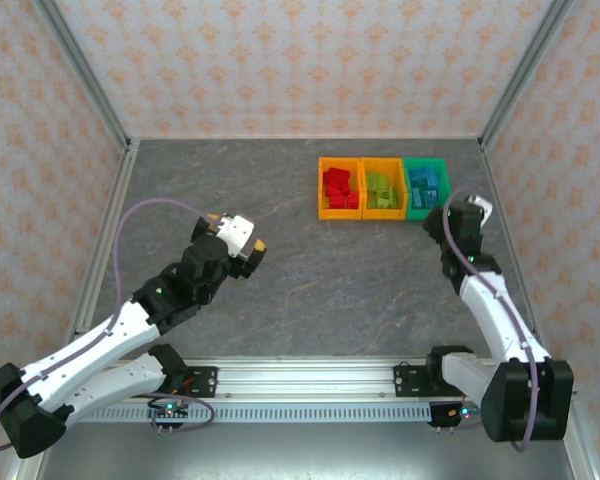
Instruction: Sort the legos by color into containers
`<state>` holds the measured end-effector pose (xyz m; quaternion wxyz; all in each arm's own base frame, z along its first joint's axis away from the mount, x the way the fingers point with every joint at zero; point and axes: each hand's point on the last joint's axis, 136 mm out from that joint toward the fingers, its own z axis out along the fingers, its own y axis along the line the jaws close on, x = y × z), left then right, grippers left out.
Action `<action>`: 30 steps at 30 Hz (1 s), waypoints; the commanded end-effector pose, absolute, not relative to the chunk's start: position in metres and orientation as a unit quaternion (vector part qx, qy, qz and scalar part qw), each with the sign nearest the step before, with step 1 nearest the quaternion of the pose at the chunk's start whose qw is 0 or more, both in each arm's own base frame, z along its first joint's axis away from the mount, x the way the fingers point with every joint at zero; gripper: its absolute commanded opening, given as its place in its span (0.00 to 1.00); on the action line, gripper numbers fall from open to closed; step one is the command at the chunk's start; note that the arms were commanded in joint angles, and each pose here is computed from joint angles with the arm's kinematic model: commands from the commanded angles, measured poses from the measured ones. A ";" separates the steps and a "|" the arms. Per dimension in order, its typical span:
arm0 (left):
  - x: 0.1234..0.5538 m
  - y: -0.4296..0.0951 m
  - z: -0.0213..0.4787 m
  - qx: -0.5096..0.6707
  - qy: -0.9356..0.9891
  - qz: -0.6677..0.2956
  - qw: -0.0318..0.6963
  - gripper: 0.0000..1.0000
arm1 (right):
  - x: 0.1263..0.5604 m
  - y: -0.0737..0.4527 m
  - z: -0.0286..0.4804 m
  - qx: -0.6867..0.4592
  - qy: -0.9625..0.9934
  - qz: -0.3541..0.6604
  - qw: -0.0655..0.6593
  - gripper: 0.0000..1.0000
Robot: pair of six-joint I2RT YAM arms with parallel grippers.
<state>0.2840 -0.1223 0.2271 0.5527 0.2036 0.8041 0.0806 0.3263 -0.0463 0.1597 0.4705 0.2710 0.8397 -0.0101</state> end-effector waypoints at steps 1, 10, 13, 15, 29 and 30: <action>0.298 -0.060 0.223 0.058 0.790 0.176 0.585 1.00 | 0.327 -0.070 0.171 0.282 0.777 -0.064 0.560 0.83; 0.317 0.029 0.149 -0.089 0.808 0.199 0.548 1.00 | 0.362 -0.067 0.115 0.246 0.803 -0.090 0.536 0.91; 0.341 0.023 0.125 -0.074 0.819 0.160 0.547 1.00 | 0.377 -0.058 0.110 0.203 0.799 -0.101 0.557 0.93; 0.362 0.016 0.124 -0.057 0.822 0.138 0.549 1.00 | 0.389 -0.044 0.093 0.164 0.795 -0.079 0.579 0.95; 0.392 0.027 0.094 -0.076 0.830 0.082 0.547 1.00 | 0.384 -0.046 0.093 0.174 0.805 -0.092 0.559 0.99; 0.393 0.026 0.094 -0.072 0.831 0.079 0.545 1.00 | 0.385 -0.046 0.093 0.173 0.805 -0.092 0.560 0.99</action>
